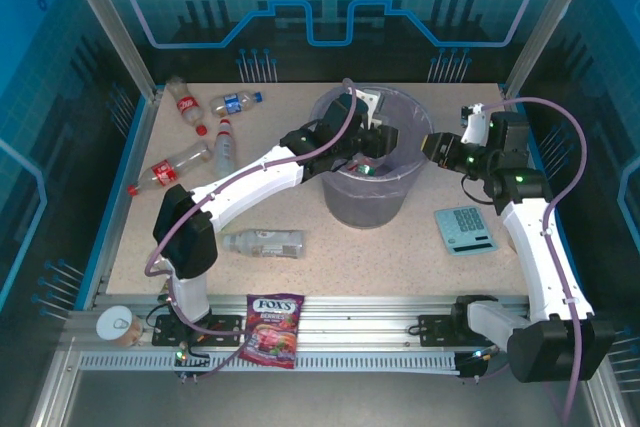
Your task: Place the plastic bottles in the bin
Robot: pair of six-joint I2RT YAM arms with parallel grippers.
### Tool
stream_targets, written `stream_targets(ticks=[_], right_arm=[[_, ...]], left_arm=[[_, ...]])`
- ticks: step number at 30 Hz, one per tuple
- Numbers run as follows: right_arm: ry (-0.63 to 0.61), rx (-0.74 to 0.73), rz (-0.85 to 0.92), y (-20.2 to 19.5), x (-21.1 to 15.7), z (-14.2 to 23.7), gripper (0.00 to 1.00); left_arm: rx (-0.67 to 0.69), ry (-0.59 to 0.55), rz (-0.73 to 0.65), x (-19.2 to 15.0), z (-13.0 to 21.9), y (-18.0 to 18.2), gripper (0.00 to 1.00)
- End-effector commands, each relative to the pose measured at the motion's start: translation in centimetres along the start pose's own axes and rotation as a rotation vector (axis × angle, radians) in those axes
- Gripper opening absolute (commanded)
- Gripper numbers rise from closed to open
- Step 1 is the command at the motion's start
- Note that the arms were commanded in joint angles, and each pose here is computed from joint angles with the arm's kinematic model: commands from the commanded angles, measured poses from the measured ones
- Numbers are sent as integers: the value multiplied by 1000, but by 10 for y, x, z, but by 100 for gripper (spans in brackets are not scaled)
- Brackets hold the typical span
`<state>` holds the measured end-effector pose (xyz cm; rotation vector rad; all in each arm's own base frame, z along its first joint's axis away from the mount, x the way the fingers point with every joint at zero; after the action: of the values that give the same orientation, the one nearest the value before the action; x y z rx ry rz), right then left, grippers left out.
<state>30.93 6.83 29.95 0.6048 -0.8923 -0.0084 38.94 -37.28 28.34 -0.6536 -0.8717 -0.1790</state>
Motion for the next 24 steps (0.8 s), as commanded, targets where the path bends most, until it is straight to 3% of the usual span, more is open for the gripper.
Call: stream_targets(ticks=[1,4,14,19,24], right_arm=[[-11,14,23,4,-1,-2,32],[-13,14,32,4,-3,-2,32],[-29,4,46,5,-4,4,32],[-37,7,46,6,-5,5,31],[-54,24,41,8,-3,5,30]], left_arm=[[-52,-24,9,12,7,-16,67],[-60,-38,10,17,11,-19,75],[-82,-76,1,33,26,-28,83],[-87,-129,-30,52,48,-35,84],[-43,-214,-98,78,83,-37,92]])
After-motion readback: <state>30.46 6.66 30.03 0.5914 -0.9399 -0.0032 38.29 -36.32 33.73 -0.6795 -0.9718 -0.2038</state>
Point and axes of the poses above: each hand's point on the last joint's axis, 136 mm out from that joint toward the fingers, its own z axis back along the fingers, its own y axis along the line the jaws close on, x = y × z, the point moved 3 cm from there along z, back along the fingers, and after that the axes turned 7 degrees about z, right-handed, at the moved point
